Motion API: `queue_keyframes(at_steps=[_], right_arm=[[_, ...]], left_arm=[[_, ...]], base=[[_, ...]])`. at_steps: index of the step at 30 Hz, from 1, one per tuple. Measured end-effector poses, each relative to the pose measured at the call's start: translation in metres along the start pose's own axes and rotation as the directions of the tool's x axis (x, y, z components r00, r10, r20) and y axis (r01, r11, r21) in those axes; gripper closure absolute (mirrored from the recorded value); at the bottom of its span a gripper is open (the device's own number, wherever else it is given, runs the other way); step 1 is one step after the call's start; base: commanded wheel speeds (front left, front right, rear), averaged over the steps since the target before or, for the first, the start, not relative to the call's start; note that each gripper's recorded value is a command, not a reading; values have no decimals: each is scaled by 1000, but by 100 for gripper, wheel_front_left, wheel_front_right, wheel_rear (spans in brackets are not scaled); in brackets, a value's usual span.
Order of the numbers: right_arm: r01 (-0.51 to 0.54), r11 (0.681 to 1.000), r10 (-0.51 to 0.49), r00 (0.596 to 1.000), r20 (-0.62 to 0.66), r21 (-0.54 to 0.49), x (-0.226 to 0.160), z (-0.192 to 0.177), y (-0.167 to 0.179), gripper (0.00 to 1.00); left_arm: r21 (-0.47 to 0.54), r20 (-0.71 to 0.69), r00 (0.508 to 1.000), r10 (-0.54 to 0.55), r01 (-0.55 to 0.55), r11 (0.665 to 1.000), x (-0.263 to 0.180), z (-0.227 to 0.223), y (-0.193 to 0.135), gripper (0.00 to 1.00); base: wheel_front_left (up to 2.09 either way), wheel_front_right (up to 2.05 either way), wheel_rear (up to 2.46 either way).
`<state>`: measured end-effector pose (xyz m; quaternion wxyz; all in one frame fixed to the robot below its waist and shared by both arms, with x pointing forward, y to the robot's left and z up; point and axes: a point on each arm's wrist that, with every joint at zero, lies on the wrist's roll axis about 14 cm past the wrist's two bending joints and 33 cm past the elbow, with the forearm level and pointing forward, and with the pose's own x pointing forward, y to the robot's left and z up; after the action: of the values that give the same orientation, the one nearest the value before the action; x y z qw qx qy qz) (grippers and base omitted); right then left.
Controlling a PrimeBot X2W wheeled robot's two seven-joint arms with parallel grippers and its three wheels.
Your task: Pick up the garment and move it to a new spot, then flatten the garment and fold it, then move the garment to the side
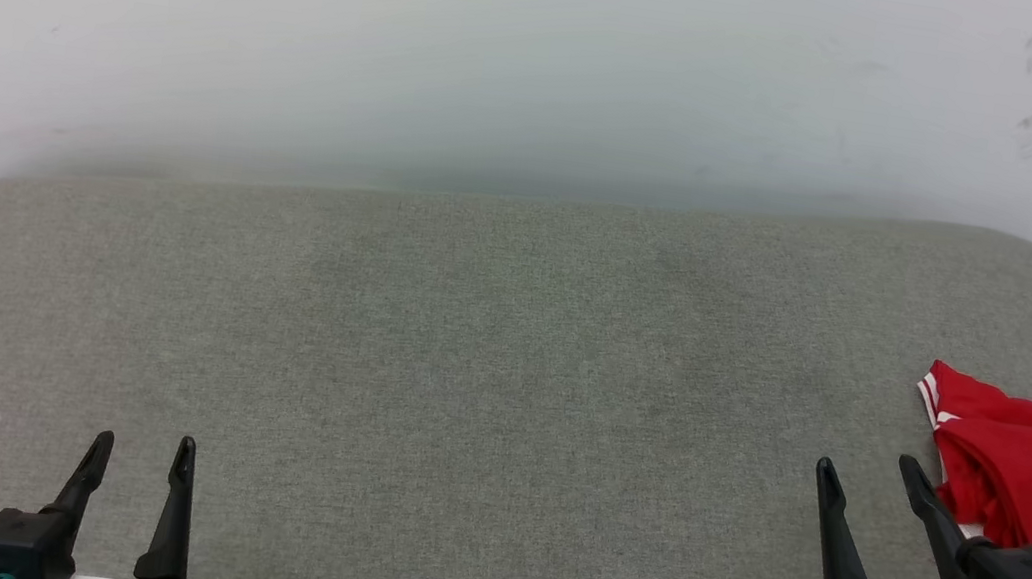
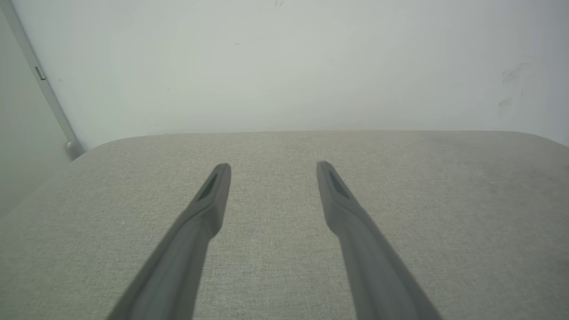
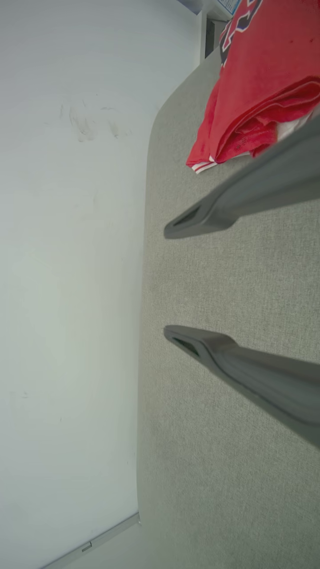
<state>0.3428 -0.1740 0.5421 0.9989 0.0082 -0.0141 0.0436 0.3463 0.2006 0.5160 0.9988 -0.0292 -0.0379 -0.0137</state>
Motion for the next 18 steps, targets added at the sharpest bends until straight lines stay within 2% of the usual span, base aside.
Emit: queue_keyframes(at_steps=[10, 11, 15, 18], right_arm=[[-7, 1000, 7, 1000, 0, 6, 1, 2, 2, 0], [-7, 1000, 7, 1000, -9, 8, 1, -1, 2, 100], [-5, 1000, 6, 998, -60, 15, -2, -16, 2, 100], [-3, 998, 8, 997, -76, 63, -3, -23, 3, 100]], left_arm=[[3, -1, 1000, 2, -2, 1000, -1, 0, 1, 0], [2, -3, 1000, 1, -1, 1000, -1, -1, 1, 100], [-16, -55, 998, 7, -8, 1000, -7, -18, -3, 100], [-61, -83, 996, 17, -22, 998, -9, -24, -3, 100]], base=[[0, 0, 0], [0, 0, 0], [0, 0, 0], [0, 0, 0]])
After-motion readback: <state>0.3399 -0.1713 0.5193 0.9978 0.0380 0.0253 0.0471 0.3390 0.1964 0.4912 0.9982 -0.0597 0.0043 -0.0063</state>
